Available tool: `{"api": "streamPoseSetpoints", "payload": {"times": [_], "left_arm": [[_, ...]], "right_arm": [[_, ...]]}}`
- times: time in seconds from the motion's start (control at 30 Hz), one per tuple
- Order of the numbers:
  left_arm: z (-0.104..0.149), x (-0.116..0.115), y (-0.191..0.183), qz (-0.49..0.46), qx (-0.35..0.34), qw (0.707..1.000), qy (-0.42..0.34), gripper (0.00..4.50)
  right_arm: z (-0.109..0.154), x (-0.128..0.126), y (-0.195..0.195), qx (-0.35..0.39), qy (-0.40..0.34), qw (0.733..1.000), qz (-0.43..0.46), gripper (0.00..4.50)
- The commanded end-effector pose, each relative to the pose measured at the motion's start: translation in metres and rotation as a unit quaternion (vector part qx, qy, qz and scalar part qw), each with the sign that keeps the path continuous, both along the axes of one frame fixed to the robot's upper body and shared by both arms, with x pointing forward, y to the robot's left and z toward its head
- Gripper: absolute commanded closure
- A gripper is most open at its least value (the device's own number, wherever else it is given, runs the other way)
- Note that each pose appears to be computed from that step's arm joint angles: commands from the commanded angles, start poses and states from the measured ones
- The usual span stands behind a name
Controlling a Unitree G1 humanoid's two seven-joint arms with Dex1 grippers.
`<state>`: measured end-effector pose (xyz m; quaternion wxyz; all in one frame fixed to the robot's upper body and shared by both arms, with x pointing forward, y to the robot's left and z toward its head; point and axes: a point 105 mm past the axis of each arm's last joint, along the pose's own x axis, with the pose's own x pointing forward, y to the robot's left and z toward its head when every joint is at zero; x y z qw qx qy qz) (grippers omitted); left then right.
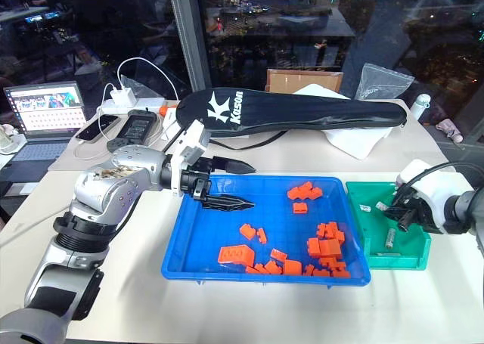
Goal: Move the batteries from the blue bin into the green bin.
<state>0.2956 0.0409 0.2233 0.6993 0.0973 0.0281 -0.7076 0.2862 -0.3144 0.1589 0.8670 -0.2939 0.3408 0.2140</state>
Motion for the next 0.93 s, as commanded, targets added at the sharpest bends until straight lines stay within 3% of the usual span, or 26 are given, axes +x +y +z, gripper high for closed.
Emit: {"api": "streamPoseSetpoints", "payload": {"times": [0.03,0.23,0.33,0.47,0.6,0.77,0.93], "left_arm": [[0.015,-0.001,0.001,0.005,-0.017,1.000,-0.026,0.00],[0.020,0.007,0.005,0.039,-0.032,0.998,-0.022,0.00],[0.028,0.016,0.016,0.083,-0.045,0.995,-0.046,0.00],[0.047,0.042,0.047,0.206,-0.104,0.971,-0.058,0.00],[0.038,0.051,0.077,0.268,-0.090,0.955,-0.086,0.00],[0.014,0.043,0.097,0.294,-0.065,0.951,-0.075,0.00],[0.001,0.042,0.102,0.291,-0.058,0.955,-0.024,0.00]], "right_arm": [[0.018,0.009,0.001,-0.019,-0.034,0.999,0.006,1.98],[0.046,0.015,0.007,-0.006,-0.067,0.997,0.031,0.03],[0.071,0.014,0.019,0.035,-0.127,0.989,0.070,0.03],[0.099,0.000,0.048,0.180,-0.220,0.952,0.114,0.03],[0.107,-0.015,0.067,0.259,-0.256,0.924,0.116,0.03],[0.075,-0.015,0.065,0.253,-0.230,0.936,0.081,0.03],[0.063,-0.006,0.059,0.242,-0.220,0.944,0.052,0.03]]}}
